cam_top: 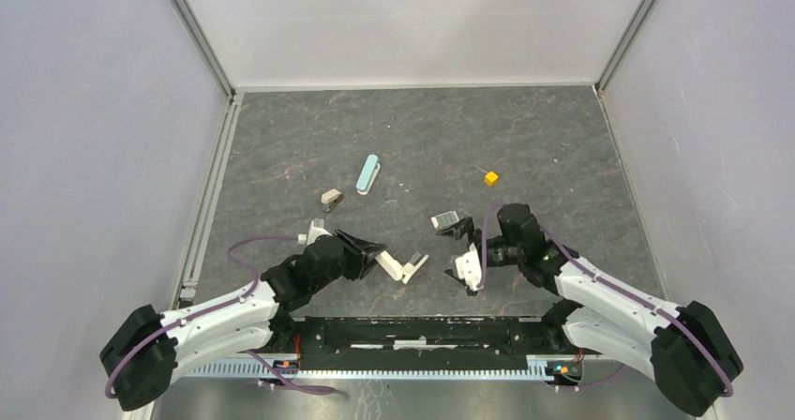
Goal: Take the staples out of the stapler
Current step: Unload the staple at the center of the board.
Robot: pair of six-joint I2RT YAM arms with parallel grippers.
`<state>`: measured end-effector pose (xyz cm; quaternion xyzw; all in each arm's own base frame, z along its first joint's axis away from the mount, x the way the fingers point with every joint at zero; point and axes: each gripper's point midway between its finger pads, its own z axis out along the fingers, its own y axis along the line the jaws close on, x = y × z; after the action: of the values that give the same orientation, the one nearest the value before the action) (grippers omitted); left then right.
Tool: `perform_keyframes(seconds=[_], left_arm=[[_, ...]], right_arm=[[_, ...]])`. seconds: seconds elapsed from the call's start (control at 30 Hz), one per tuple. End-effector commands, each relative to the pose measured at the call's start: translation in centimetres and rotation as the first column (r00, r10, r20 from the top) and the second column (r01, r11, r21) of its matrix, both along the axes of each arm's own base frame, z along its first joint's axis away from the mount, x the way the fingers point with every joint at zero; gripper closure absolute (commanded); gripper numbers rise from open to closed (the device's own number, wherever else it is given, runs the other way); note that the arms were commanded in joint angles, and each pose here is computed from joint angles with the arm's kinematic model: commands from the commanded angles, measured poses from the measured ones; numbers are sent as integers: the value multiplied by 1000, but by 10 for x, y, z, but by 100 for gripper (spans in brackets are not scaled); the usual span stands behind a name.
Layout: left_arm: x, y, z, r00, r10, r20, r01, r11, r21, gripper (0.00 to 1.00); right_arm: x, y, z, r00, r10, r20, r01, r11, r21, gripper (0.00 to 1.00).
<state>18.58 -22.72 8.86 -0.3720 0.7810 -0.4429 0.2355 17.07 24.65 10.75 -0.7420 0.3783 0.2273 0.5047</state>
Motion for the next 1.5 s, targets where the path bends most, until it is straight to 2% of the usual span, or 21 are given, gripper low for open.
perform_keyframes(seconds=[0.0,0.1,0.23,0.43,0.53,0.63,0.7,0.93,1.1,1.27,1.47], left_arm=[[3,-7,10,967,111,-228,-139,984,-111,98],[5,-10,15,954,130,-270,-172,975,-139,98],[7,-5,22,945,167,-283,-215,966,-146,98],[10,4,22,930,221,-295,-273,950,-150,98],[11,2,24,930,215,-297,-269,951,-153,98],[11,-2,26,933,202,-298,-257,953,-158,98],[12,-6,28,935,192,-298,-249,954,-168,98],[14,-13,35,942,167,-291,-229,954,-194,98],[14,-13,40,947,163,-278,-226,951,-211,98],[13,-11,41,949,162,-272,-226,948,-226,98],[12,-11,49,954,153,-258,-219,942,-253,98]], right_arm=[[15,16,31,950,-51,308,32,997,66,2],[14,19,34,949,-114,294,81,989,121,2],[-3,19,9,953,-69,296,41,994,102,2],[-11,32,8,968,-126,216,83,977,198,2],[-5,33,16,958,-236,165,181,940,289,2],[4,31,38,921,-364,138,281,867,412,2],[6,31,42,903,-412,117,325,837,440,2],[-9,43,42,931,-339,134,246,856,454,2],[-21,55,24,962,-240,131,169,899,405,8],[-18,57,12,960,-247,133,183,910,373,11],[-4,69,15,949,-287,129,218,896,386,21]])
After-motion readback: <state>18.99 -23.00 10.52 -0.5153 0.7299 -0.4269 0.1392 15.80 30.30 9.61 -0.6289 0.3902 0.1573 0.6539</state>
